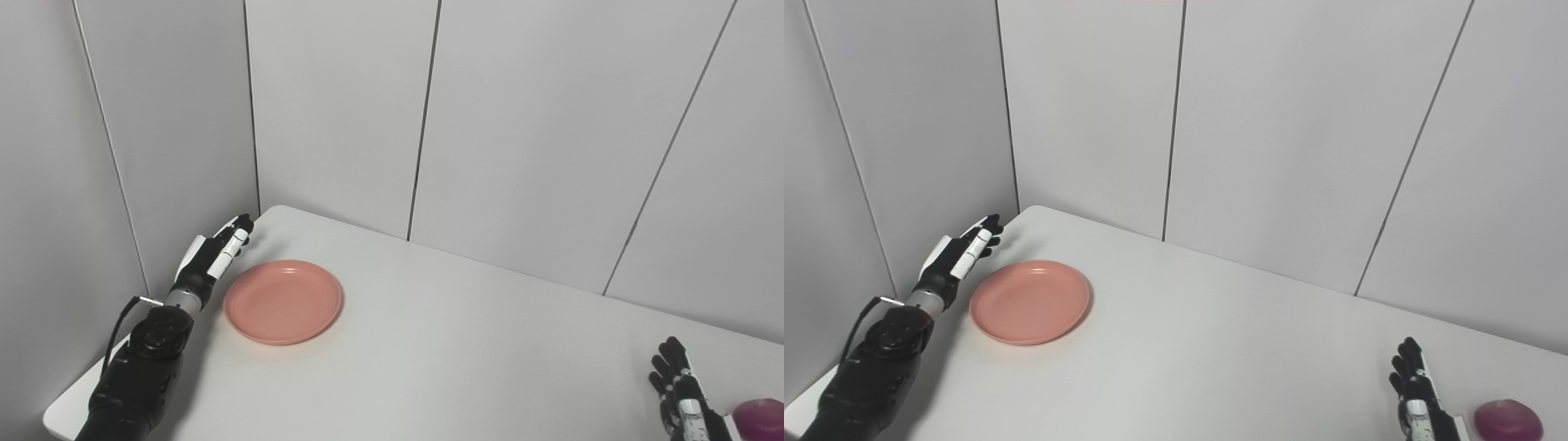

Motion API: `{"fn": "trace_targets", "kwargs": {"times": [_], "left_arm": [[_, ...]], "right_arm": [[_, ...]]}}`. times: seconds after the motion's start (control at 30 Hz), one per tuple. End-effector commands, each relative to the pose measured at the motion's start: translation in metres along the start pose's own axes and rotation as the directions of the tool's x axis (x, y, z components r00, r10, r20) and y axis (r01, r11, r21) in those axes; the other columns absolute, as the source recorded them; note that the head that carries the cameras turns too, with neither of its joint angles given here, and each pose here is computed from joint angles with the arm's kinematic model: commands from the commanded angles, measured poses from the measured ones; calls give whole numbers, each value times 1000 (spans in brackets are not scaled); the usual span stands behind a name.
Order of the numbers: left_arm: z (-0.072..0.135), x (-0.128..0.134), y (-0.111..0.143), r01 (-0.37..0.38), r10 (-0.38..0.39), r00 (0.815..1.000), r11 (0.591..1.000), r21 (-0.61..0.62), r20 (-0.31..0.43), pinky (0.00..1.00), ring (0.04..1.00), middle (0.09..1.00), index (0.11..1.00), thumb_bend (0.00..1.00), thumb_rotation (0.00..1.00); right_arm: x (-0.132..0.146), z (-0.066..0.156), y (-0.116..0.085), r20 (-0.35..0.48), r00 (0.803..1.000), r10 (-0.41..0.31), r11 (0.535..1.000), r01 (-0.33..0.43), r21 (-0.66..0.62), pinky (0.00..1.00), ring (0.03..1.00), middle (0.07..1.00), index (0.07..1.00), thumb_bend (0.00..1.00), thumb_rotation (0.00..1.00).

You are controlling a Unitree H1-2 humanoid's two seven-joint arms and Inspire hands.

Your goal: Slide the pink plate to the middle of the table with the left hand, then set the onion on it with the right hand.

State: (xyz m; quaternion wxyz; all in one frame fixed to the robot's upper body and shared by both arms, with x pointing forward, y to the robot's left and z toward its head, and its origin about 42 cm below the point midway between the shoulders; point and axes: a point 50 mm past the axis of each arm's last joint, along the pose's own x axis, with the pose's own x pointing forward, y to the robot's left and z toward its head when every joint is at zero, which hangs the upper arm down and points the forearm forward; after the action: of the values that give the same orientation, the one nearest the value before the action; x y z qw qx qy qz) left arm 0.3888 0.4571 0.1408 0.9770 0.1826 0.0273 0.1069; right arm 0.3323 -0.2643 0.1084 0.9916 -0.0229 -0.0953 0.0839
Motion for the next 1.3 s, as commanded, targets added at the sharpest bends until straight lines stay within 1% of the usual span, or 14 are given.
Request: {"fn": "trace_targets", "kwargs": {"times": [0.0, 0.1, 0.17, 0.2, 0.27, 0.3, 0.5, 0.57, 0.67, 0.8, 0.97, 1.07, 1.2, 1.27], "left_arm": [[30, 16, 11, -18, 19, 993, 1000, -2, 118, 955, 904, 909, 904, 800, 1000], [24, 15, 6, -5, 8, 995, 999, -32, 95, 979, 926, 909, 902, 814, 1000], [20, 15, 3, 5, -1, 997, 999, -48, 79, 975, 937, 912, 902, 820, 1000], [18, 15, 2, 9, -5, 997, 998, -55, 71, 977, 933, 913, 902, 850, 1000], [16, 15, -1, 14, -10, 998, 998, -62, 63, 979, 930, 914, 902, 865, 1000], [15, 14, -2, 14, -10, 998, 998, -63, 61, 963, 920, 916, 909, 864, 1000], [14, 12, -10, 7, -3, 998, 998, -69, 68, 927, 891, 903, 901, 810, 1000], [13, 11, -12, 12, -6, 998, 997, -82, 64, 932, 893, 904, 904, 797, 1000], [8, 5, -17, 24, -17, 998, 994, -107, 65, 968, 910, 908, 914, 753, 1000], [5, -1, -23, 31, -20, 997, 988, -152, 72, 959, 909, 901, 904, 751, 1000], [4, -4, -31, 40, -22, 996, 974, -221, 81, 939, 911, 899, 899, 773, 1000], [4, -5, -36, 50, -29, 997, 959, -277, 78, 925, 907, 896, 896, 781, 1000], [1, -6, -39, 70, -47, 996, 942, -329, 80, 944, 919, 908, 909, 788, 1000], [-1, -6, -41, 72, -46, 996, 931, -359, 78, 933, 912, 904, 902, 792, 1000]], "right_arm": [[-33, -32, 1, -109, 994, -19, 1000, 22, 22, 1000, 1000, 1000, 1000, 542, 951], [-32, -32, 1, -114, 993, -25, 999, 29, 33, 1000, 1000, 1000, 1000, 568, 931], [-32, -32, 0, -115, 993, -25, 999, 28, 25, 1000, 1000, 1000, 1000, 577, 921], [-32, -32, 0, -114, 993, -24, 1000, 26, 17, 1000, 1000, 1000, 1000, 575, 941], [-32, -32, -1, -113, 993, -20, 1000, 22, 15, 1000, 1000, 1000, 1000, 574, 952], [-32, -32, -1, -114, 993, -18, 999, 21, 26, 1000, 1000, 1000, 1000, 576, 944], [-33, -30, -1, -113, 993, -20, 999, 24, 37, 1000, 1000, 1000, 1000, 551, 943], [-33, -30, -1, -112, 993, -23, 999, 27, 39, 1000, 1000, 1000, 1000, 550, 941], [-33, -30, -1, -105, 994, -24, 999, 28, 30, 1000, 1000, 1000, 1000, 534, 951], [-34, -29, -1, -115, 993, -19, 999, 23, 39, 1000, 1000, 1000, 1000, 550, 936], [-35, -28, -2, -110, 994, -13, 999, 17, 30, 1000, 1000, 1000, 1000, 552, 943], [-34, -28, -3, -103, 994, -23, 999, 27, 33, 1000, 1000, 1000, 1000, 547, 946], [-34, -27, -3, -105, 994, -29, 999, 33, 32, 1000, 1000, 1000, 1000, 583, 931], [-34, -27, -3, -104, 994, -30, 999, 34, 30, 1000, 1000, 1000, 1000, 599, 928]]}}
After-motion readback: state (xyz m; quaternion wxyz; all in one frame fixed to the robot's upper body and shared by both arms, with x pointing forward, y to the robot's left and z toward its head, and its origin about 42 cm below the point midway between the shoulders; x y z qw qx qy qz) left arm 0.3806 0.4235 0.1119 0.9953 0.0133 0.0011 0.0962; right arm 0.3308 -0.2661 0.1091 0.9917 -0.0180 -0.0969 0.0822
